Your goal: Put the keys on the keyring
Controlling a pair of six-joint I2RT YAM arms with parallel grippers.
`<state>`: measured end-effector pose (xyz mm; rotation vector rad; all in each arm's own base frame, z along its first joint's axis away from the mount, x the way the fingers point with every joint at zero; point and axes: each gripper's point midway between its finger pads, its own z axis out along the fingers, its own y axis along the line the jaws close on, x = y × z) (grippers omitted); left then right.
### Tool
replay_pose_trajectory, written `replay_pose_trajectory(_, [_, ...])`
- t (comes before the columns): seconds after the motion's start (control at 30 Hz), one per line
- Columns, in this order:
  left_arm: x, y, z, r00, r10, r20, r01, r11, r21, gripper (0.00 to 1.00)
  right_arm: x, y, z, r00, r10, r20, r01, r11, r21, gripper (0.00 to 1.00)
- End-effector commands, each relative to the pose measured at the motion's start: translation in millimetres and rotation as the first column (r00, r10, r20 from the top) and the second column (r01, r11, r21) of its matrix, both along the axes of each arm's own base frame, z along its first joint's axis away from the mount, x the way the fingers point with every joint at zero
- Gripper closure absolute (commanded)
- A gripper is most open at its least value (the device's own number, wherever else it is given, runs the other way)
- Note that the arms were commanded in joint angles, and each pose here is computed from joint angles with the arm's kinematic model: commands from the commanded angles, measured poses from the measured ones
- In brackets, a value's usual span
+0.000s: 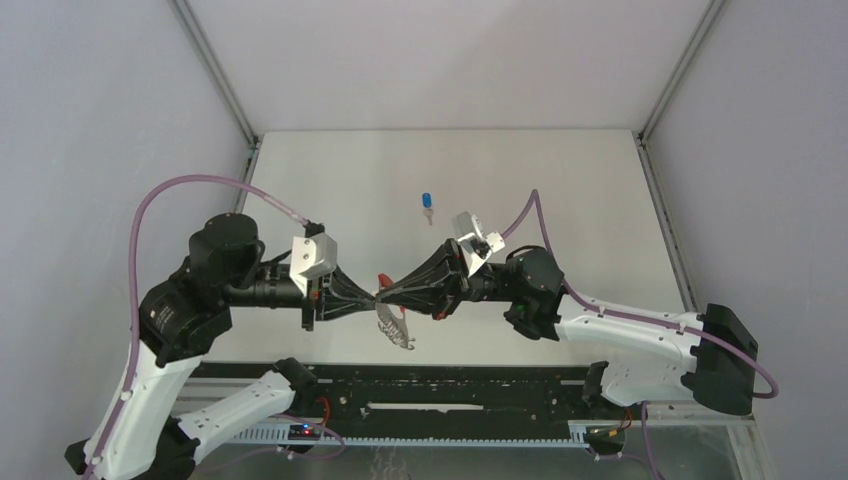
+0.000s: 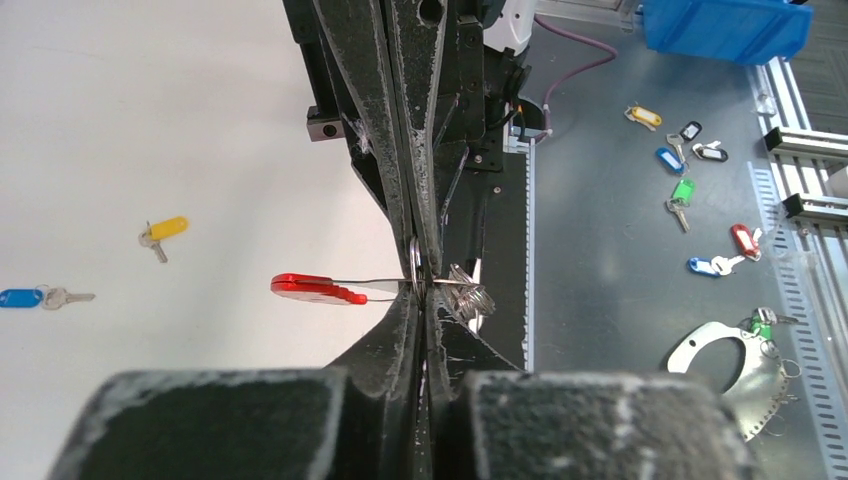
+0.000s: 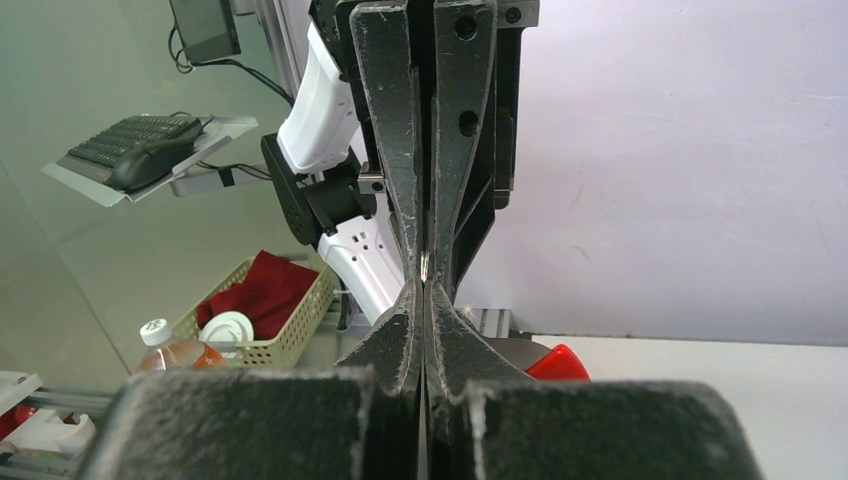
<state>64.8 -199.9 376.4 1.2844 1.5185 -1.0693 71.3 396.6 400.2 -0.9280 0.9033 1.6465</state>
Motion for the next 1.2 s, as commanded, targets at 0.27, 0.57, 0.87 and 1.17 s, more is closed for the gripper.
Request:
replay_pose_trajectory(0.27, [-0.9, -7.3, 3.4, 0.999, -0.039, 0.024, 0.041, 0.998, -0.053, 1.0, -8.6, 2.1, 11.0, 0.999, 0.015, 0.048, -0.015, 1.0, 0.014, 1.0])
replay_pose_trajectory(0.57, [2.2, -7.4, 10.5, 0.997, -0.033, 0.064, 0.037, 0.997, -0.062, 0.93, -10.3, 2.2, 13.3, 0.998, 0.021, 0.055, -0.022, 1.0, 0.017, 1.0])
replay_pose_trajectory(0.87, [5.8, -4.1, 6.7, 0.994, -0.017, 0.109, 0.022, 0.999, -0.048, 1.0, -13.1, 0.8, 11.5, 0.998, 0.033, 0.062, -0.033, 0.999, 0.003, 0.98])
replay_pose_trajectory(1.17, [24.1, 9.3, -7.1, 0.946, 0.006, 0.325, -0.02, 0.999, 0.04, 1.0, -9.7, -5.7, 17.3, 0.993, -0.015, 0.118, 0.015, 1.0, -0.001, 0.65])
